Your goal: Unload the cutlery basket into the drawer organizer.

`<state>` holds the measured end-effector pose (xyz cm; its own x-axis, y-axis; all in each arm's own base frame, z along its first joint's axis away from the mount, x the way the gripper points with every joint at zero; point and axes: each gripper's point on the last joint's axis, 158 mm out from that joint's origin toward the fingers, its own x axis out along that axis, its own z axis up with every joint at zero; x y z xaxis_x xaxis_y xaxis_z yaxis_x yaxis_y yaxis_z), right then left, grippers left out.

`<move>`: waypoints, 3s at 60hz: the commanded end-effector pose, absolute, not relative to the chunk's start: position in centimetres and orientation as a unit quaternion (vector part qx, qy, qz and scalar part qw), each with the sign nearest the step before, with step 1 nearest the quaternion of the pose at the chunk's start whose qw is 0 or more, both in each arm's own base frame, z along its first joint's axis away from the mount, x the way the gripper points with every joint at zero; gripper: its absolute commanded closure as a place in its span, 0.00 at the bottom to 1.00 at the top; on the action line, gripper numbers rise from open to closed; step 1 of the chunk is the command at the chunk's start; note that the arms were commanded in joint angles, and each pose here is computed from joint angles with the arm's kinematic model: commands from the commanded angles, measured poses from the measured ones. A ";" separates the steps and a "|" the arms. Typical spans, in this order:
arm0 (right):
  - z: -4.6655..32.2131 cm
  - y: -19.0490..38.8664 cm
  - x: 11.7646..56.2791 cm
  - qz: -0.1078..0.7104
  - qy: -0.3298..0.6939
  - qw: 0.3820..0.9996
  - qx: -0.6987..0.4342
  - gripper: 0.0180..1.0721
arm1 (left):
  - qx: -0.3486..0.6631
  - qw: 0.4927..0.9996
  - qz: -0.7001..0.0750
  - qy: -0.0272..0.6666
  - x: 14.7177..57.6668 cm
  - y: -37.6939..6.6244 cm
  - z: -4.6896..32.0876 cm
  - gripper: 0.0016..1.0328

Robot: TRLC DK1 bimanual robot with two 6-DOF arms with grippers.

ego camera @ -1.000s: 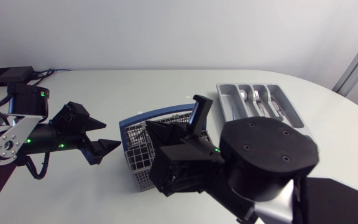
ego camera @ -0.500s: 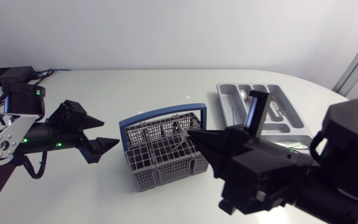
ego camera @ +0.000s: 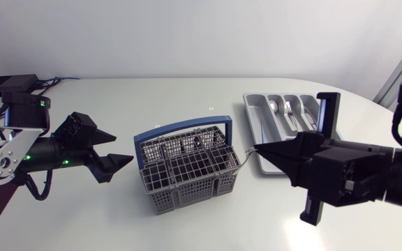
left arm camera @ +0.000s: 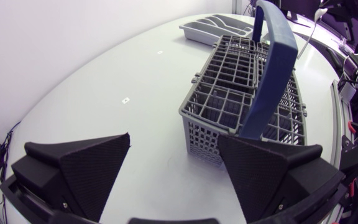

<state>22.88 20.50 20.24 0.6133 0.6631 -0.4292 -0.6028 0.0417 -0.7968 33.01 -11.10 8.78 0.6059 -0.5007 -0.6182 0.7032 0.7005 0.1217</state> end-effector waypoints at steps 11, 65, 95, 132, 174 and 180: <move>21.6 17.7 25.4 0.434 -0.019 0.698 -0.569 0.94 | 0.179 0.882 -0.329 0.285 33.0 -10.0 8.7 0.05; 13.2 6.5 28.6 0.487 0.109 0.521 -0.693 0.95 | 0.182 0.877 -0.334 0.294 33.1 -10.1 7.7 0.05; 12.6 5.4 30.5 0.539 0.158 0.427 -0.709 0.95 | 0.182 0.876 -0.327 0.304 34.0 -9.5 7.2 0.05; 8.5 -1.5 38.1 0.529 0.233 0.482 -0.658 0.95 | 0.179 0.862 -0.336 0.333 36.5 -10.3 5.1 0.05; 13.9 0.5 39.8 0.494 0.161 0.562 -0.644 0.95 | 0.199 0.874 -0.403 0.185 42.7 -22.4 26.4 0.06; 16.9 1.3 40.7 0.476 0.137 0.608 -0.620 0.95 | 0.197 0.853 -0.441 0.198 43.8 -28.4 25.7 0.06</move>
